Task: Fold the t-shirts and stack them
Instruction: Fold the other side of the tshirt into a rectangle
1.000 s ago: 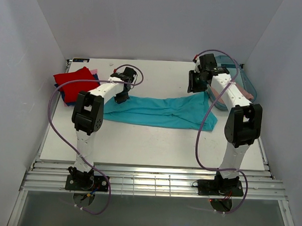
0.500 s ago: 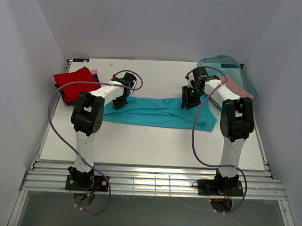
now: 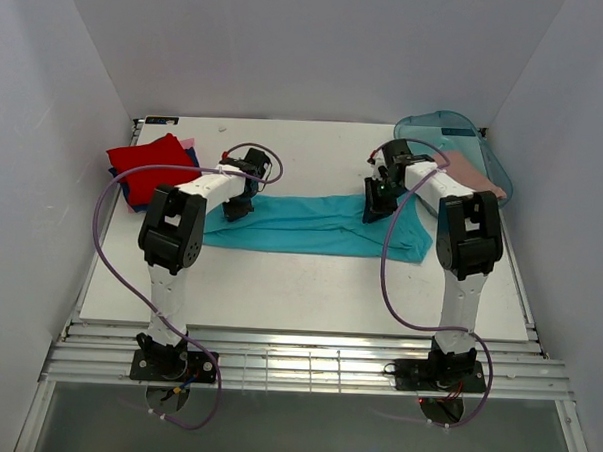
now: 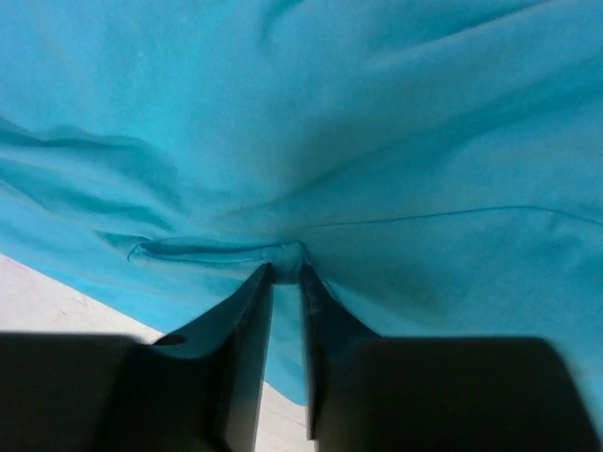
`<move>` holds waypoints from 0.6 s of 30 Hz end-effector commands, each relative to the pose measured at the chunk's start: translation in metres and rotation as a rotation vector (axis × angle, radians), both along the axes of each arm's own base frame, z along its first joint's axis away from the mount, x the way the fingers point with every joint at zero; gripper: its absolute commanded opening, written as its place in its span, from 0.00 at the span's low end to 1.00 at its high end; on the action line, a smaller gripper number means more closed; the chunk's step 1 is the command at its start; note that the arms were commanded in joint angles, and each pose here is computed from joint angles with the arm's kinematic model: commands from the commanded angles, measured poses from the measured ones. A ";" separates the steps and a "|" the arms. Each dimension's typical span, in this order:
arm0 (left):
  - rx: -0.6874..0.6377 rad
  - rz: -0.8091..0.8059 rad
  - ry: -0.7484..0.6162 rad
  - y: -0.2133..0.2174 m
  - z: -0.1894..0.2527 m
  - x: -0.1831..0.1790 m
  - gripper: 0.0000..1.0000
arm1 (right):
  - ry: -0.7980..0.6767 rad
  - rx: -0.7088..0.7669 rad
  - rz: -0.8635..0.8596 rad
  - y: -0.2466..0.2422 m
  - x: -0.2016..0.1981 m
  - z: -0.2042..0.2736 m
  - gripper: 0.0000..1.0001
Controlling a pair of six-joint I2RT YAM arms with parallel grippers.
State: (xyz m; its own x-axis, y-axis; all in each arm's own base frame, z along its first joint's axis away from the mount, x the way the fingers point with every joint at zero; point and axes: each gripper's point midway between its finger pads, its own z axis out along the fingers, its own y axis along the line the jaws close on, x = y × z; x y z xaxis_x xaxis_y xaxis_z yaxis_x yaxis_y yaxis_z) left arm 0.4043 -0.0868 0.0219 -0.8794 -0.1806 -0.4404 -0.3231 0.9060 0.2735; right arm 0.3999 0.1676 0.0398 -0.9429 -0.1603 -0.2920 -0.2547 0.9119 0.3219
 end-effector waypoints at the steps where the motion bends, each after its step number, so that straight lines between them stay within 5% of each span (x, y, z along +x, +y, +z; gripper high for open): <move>1: -0.019 0.008 0.059 0.003 -0.003 -0.018 0.00 | -0.012 0.033 0.022 0.007 -0.005 0.004 0.20; 4: -0.021 0.007 0.061 0.003 -0.004 -0.018 0.00 | -0.052 0.026 0.028 0.007 -0.008 0.018 0.08; 18: -0.035 0.003 0.085 0.001 -0.008 -0.025 0.00 | -0.099 0.007 0.048 0.004 -0.069 0.058 0.08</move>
